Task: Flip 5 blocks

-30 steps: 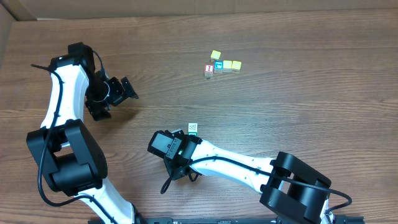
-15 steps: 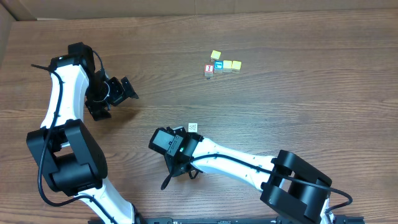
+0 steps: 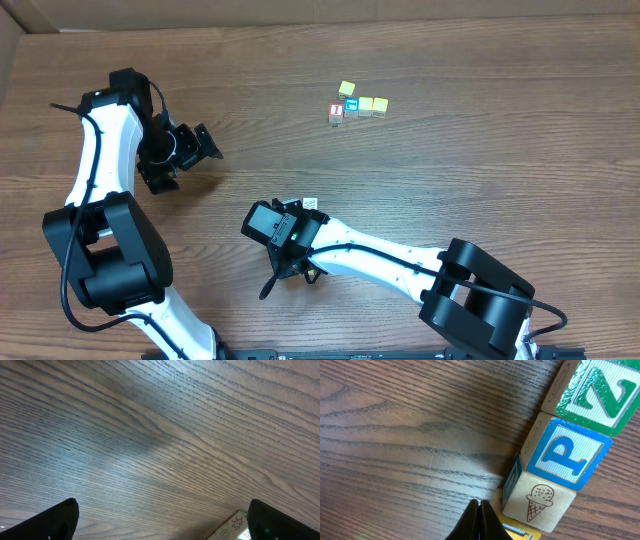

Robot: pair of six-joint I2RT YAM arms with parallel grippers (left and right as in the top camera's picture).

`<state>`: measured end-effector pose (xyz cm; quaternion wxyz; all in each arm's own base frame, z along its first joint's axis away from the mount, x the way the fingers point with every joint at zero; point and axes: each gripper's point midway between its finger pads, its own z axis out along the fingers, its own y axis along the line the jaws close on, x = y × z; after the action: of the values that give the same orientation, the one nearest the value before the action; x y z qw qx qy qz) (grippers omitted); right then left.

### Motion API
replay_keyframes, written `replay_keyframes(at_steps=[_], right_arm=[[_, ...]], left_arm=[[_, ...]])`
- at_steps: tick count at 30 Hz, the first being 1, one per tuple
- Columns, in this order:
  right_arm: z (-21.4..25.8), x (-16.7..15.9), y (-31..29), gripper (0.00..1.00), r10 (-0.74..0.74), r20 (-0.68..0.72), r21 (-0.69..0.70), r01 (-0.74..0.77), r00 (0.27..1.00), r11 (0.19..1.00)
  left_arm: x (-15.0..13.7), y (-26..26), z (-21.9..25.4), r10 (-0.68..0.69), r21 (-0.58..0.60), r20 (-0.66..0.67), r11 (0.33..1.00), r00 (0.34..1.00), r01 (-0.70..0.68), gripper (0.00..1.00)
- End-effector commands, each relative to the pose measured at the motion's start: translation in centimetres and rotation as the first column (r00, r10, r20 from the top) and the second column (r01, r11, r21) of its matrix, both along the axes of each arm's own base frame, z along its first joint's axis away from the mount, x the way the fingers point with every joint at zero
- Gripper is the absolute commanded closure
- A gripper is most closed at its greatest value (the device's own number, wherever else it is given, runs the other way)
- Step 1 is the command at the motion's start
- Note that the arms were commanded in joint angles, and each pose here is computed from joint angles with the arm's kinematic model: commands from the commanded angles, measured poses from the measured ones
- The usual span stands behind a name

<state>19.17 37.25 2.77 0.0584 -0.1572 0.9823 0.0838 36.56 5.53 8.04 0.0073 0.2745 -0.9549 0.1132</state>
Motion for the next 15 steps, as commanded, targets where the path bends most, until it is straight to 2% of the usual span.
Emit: replay_keyframes(at_steps=[1,15], right_arm=[[-0.4,0.07,-0.19,0.96,-0.011,-0.004,-0.01,0.011,1.0,1.0],[0.06,0.08,-0.02,0.96,-0.002,-0.006,-0.009,0.002,1.0,1.0]], left_arm=[[0.44,-0.13,0.18,-0.016,0.005,0.012,1.0,1.0,0.016,0.0],[0.44,-0.13,0.18,-0.016,0.005,0.012,1.0,1.0,0.016,0.0]])
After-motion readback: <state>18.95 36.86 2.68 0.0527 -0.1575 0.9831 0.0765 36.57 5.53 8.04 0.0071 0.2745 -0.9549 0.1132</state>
